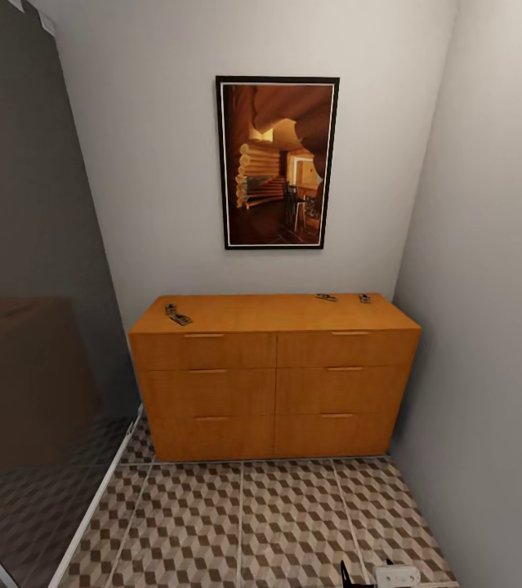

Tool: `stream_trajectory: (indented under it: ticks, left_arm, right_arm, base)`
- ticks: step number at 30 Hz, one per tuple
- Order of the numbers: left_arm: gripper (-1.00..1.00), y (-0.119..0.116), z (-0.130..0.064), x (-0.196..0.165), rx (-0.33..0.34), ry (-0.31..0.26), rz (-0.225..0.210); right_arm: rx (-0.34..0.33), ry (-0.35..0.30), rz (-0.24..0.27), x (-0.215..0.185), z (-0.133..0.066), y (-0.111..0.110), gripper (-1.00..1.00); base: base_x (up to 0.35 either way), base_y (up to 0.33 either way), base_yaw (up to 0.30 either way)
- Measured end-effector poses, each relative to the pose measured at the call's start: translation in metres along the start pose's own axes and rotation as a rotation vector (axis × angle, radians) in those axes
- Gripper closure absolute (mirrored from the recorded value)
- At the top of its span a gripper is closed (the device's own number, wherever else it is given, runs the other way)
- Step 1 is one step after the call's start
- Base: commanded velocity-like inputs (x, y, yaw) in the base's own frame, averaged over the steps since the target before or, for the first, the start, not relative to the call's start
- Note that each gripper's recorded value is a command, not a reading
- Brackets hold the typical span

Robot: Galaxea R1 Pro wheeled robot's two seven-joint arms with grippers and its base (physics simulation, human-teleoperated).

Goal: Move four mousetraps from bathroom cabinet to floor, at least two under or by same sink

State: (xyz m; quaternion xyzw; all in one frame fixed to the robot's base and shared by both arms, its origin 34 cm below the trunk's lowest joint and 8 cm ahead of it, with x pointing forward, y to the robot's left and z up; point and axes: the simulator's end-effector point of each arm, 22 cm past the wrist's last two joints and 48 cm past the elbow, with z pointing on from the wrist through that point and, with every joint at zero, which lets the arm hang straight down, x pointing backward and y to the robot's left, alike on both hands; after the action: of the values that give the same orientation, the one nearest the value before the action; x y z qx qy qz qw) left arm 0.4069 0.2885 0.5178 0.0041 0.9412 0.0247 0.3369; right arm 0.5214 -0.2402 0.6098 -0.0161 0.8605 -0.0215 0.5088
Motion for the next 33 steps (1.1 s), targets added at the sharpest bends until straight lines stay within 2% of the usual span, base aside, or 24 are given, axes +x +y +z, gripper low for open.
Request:
stream_trajectory:
  ticks: [23,28,33]
  left_arm:
    - [-1.00,-0.008,0.000,0.001,0.010,0.002,-0.005]
    - [-1.00,-0.009,0.000,0.001,0.010,0.004,-0.005]
    - [-1.00,-0.009,0.000,0.002,0.010,0.006,-0.005]
  right_arm:
    - [0.012,0.004,-0.005,-0.001,0.001,-0.005,-1.00]
    - [0.074,-0.035,-0.012,-0.037,0.010,-0.026,-1.00]
    - [0.127,-0.040,-0.017,-0.085,0.017,-0.041,-1.00]
  base:
    - [0.000,0.000,0.000]
    - [0.000,0.000,0.000]
    - [0.000,0.000,0.000]
